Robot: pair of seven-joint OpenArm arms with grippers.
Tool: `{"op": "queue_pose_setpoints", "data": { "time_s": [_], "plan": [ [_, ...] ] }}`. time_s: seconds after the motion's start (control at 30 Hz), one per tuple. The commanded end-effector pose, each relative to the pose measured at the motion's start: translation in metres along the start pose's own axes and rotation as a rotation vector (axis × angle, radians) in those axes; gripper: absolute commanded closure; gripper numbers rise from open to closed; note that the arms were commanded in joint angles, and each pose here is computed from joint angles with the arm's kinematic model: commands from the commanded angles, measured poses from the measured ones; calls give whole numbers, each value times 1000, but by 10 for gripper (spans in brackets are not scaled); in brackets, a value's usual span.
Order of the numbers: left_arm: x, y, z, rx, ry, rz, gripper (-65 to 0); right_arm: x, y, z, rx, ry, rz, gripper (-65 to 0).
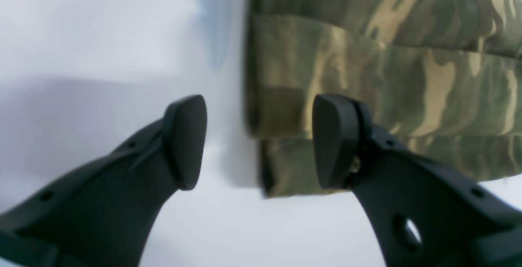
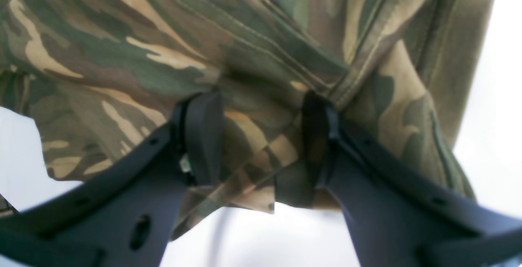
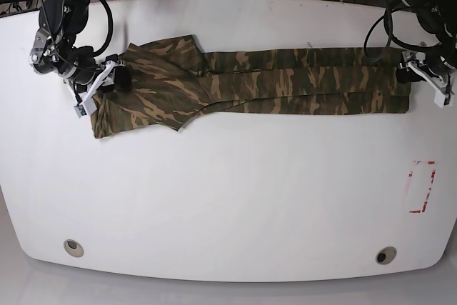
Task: Fold the T-shirt properly
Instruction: 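Pull the strip ends apart with both grippers to straighten it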
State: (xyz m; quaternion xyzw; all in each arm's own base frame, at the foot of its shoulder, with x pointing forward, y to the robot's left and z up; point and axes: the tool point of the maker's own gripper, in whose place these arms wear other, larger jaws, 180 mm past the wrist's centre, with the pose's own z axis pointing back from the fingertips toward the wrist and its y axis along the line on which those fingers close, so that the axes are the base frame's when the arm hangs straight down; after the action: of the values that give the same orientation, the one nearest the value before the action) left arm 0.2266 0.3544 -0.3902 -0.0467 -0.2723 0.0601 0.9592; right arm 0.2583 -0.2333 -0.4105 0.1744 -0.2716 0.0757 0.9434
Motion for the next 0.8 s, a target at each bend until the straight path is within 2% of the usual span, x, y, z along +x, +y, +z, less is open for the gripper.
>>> {"op": "queue_pose_setpoints", "data": {
  "time_s": [0.0, 0.37, 0.53, 0.77],
  "plan": [
    [11, 12, 10, 30, -36, -21, -385, 8, -6, 7, -19, -15, 18, -300],
    [4, -15, -6, -31, -10, -87, -385, 13, 6, 7, 42, -61, -11, -300],
    [3, -23, -11, -48, -9, -85, -385, 13, 8, 7, 56, -70, -18, -300],
    [-5, -29, -30, -99, 20, -13, -383, 13, 8, 7, 57, -69, -18, -300]
  ]
}}
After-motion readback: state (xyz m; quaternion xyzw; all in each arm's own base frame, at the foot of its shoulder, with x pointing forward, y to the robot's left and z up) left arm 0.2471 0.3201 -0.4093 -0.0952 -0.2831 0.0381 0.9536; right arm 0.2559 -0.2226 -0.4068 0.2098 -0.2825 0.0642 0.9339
